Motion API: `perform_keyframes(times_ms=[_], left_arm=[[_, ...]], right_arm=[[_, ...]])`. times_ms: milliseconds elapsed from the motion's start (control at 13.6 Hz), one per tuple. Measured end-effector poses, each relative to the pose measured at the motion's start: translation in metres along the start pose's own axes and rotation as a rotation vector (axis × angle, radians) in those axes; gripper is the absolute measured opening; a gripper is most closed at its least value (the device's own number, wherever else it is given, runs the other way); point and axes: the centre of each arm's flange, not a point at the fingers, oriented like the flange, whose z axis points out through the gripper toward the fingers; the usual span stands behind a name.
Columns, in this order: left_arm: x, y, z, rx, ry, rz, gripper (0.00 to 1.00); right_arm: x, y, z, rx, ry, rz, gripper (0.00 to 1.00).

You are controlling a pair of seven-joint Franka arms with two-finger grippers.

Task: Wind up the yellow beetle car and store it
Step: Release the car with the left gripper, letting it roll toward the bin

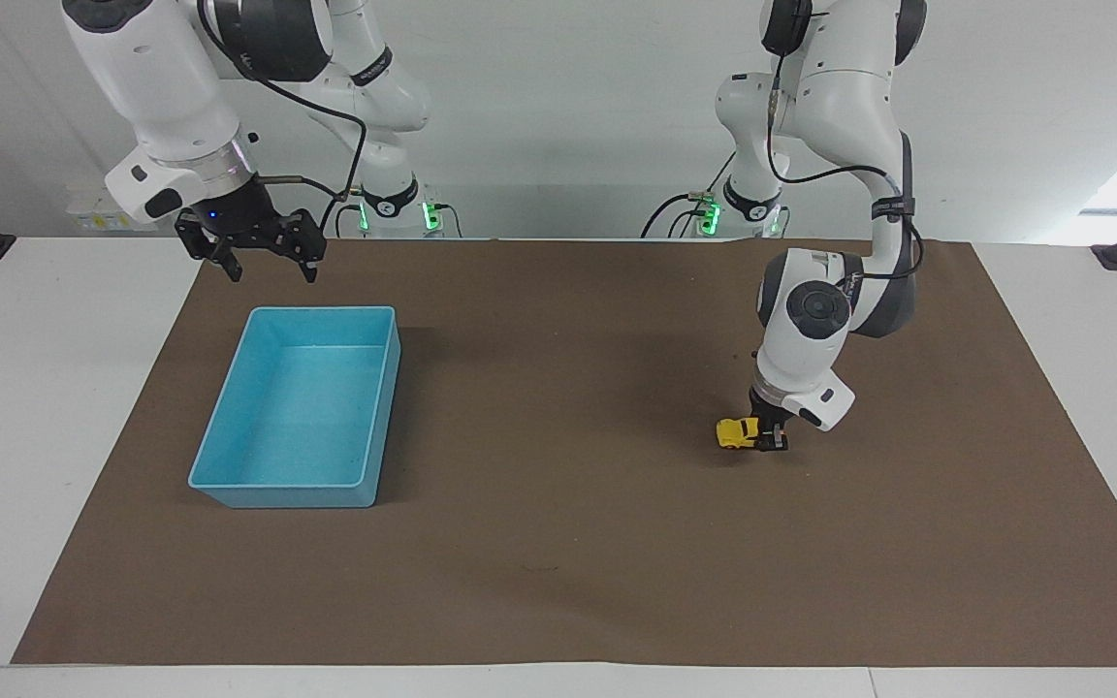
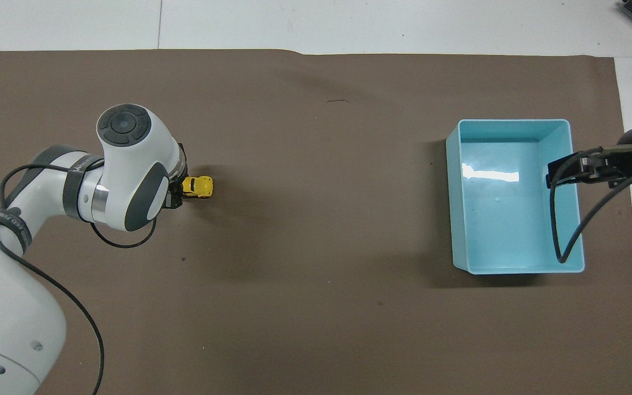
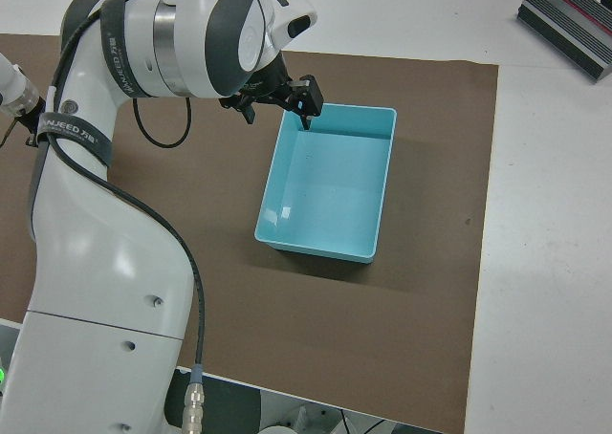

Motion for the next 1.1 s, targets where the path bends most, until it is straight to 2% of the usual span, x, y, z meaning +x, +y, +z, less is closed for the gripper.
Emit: perform_keyframes(times_ms=[293,806,1099], left_arm=[[0.023,0.01,-0.007,-0.041,0.003,-0.031,0.98],[0.03,0.018,-0.048,-0.109,-0.008,-0.044,1.0],[0.032,0.031,-0.092,-0.193,-0.021,-0.052,1.0]], right_arm=[[0.0,0.0,0.0,0.0,0.0,0.0,1.0],[0.0,0.0,0.0,0.0,0.0,0.0,1.0],[0.0,0.0,0.0,0.0,0.0,0.0,1.0]])
